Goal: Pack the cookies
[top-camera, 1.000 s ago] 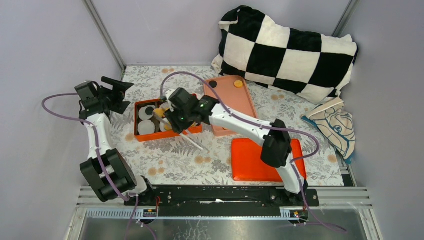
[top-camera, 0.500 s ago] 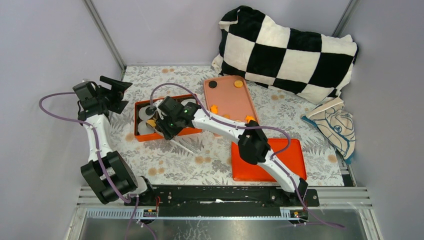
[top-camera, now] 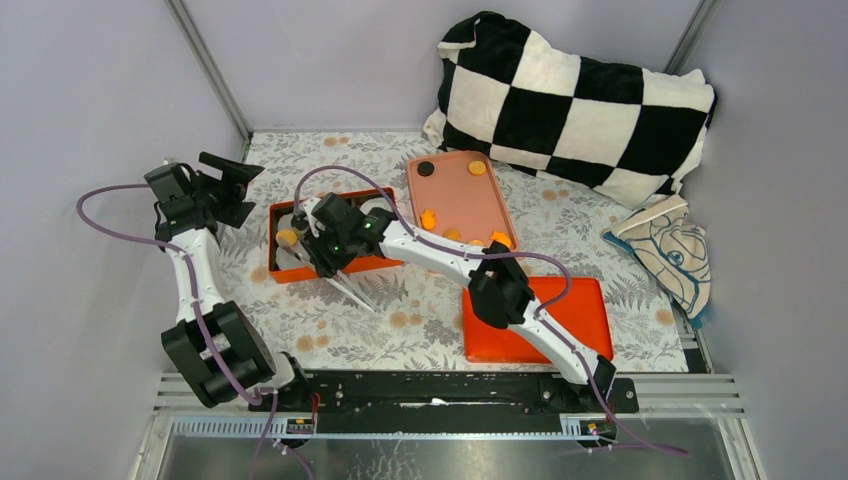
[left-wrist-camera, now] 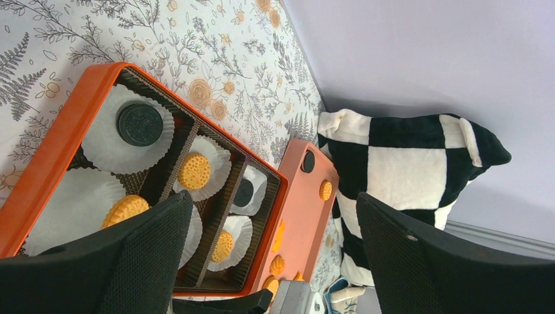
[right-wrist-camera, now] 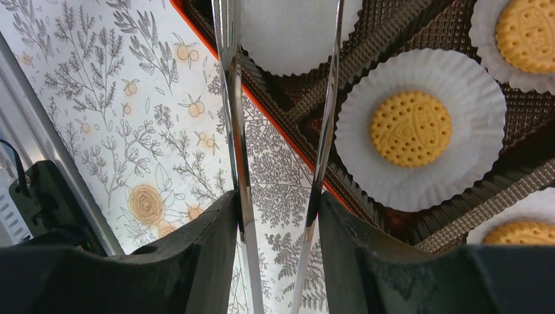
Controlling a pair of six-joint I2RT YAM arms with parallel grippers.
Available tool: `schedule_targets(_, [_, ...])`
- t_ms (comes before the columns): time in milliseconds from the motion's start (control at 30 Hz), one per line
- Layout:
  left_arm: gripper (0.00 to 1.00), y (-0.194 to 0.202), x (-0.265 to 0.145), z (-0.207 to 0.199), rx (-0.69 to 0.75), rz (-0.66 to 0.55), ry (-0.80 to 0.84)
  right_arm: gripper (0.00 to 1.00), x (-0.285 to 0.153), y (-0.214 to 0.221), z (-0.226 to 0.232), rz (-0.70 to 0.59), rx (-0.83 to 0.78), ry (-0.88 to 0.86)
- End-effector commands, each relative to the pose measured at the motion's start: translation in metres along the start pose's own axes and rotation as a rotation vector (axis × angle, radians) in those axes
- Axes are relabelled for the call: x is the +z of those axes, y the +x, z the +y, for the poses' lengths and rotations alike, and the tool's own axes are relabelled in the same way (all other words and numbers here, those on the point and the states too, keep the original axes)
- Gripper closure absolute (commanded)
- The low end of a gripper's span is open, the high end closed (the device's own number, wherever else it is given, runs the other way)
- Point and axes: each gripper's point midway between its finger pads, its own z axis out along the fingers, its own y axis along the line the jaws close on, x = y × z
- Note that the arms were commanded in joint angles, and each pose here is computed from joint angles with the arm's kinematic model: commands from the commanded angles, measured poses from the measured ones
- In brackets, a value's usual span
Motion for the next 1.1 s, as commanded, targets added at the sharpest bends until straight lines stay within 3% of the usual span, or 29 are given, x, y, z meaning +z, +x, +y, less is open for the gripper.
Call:
schedule_targets(0, [0.01, -0.005, 0.001, 0.005, 0.014, -0.009, -0.013, 0.54, 0.009, -0.011, 0.001, -0.049, 0.008, -0.025])
schedule_targets(67, [0.01, -0.004, 0.002, 0.005, 0.015, -0.007, -0.013, 0.45, 0.012, -0.006, -0.002, -0.046, 0.011, -0.011])
schedule_targets(333, [0.01, -0.004, 0.002, 0.006, 0.016, -0.003, -0.011, 0.32, 0.015, 0.008, -0.011, -0.020, 0.010, 0.024])
schedule_targets(500, [0.01, -0.004, 0.001, 0.005, 0.018, -0.005, -0.009, 0.32, 0.017, 0.013, -0.015, -0.009, 0.015, 0.040])
schedule_targets(600, [0.01, -0.004, 0.002, 0.005, 0.018, -0.004, -0.008, 0.39, 0.019, 0.018, -0.018, 0.000, 0.018, 0.054])
schedule_targets(767, [0.01, -0.002, 0.003, 0.008, 0.012, 0.002, -0.010, 0.66, 0.015, 0.030, -0.020, 0.009, 0.032, 0.059])
schedule_targets(867, [0.01, 0.000, 0.003, 0.009, 0.008, 0.008, -0.010, 0.73, 0.005, 0.039, -0.020, 0.014, 0.035, 0.061])
schedule_targets(1067, [0.02, 0.001, -0.008, 0.000, 0.037, -0.025, 0.002, 0.83, -0.071, 0.033, -0.018, -0.064, 0.010, 0.114])
